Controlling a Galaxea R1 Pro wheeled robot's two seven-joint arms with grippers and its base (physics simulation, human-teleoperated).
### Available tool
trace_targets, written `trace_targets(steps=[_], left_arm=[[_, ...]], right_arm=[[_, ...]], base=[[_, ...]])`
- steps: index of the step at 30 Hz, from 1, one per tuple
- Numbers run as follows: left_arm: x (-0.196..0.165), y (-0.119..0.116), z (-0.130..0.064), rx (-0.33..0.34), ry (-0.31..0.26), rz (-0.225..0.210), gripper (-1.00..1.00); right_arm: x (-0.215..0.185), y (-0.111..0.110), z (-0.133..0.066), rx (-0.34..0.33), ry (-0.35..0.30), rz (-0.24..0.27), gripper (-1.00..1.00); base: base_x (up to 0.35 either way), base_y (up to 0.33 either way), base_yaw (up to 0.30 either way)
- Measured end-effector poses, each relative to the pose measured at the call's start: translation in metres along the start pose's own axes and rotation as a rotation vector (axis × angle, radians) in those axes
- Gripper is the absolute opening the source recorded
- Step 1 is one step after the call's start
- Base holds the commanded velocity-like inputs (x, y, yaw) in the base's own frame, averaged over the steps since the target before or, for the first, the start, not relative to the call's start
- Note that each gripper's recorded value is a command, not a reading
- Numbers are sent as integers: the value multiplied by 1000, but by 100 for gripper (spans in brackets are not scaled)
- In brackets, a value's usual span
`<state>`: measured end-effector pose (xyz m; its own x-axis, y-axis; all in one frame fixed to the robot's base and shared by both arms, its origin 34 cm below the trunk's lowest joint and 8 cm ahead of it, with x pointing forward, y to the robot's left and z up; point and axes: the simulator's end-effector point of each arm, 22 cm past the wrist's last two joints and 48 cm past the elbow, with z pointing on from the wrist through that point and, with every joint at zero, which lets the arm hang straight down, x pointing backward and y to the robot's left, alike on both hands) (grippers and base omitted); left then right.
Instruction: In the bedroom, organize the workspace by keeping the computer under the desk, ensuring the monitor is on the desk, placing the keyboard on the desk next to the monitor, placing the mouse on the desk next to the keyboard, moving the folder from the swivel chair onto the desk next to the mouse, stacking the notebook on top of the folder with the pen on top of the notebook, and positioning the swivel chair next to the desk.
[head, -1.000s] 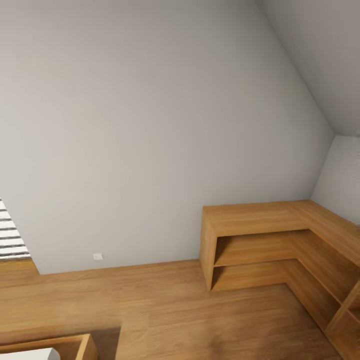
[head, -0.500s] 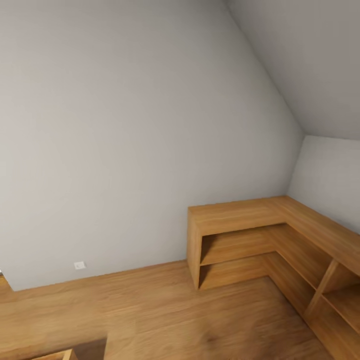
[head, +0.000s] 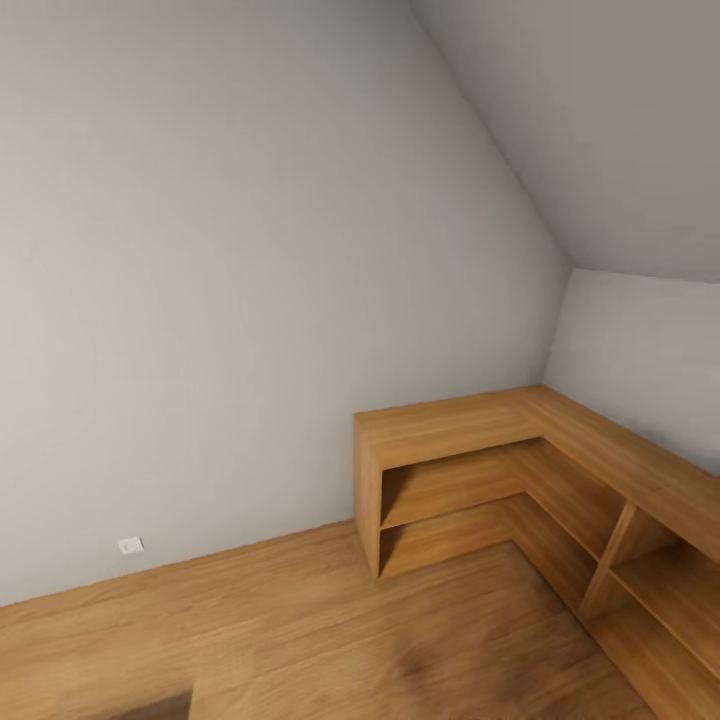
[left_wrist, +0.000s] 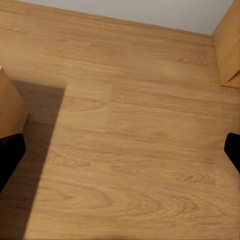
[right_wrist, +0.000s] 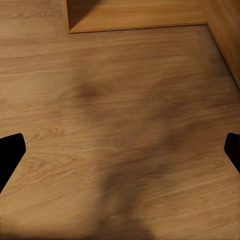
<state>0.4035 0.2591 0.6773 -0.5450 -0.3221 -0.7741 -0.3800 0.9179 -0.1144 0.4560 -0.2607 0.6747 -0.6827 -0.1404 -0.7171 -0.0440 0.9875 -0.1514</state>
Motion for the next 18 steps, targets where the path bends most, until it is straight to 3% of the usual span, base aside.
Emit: trace_targets(steps=[6,11,18], left_arm=[[0,-3,0,14,-1,7,100],[-2,-5,0,21,-7,11,100],[-3,-7,0,25,-10,10,100]], right_arm=[[-1,3,0,-3,-2,2,100],[-3,5,0,-6,-6,4,100],[-5,5,-1,-5,-11,5,100]], base=[[0,0,-33],[19,0,-160],[243,0,-215]])
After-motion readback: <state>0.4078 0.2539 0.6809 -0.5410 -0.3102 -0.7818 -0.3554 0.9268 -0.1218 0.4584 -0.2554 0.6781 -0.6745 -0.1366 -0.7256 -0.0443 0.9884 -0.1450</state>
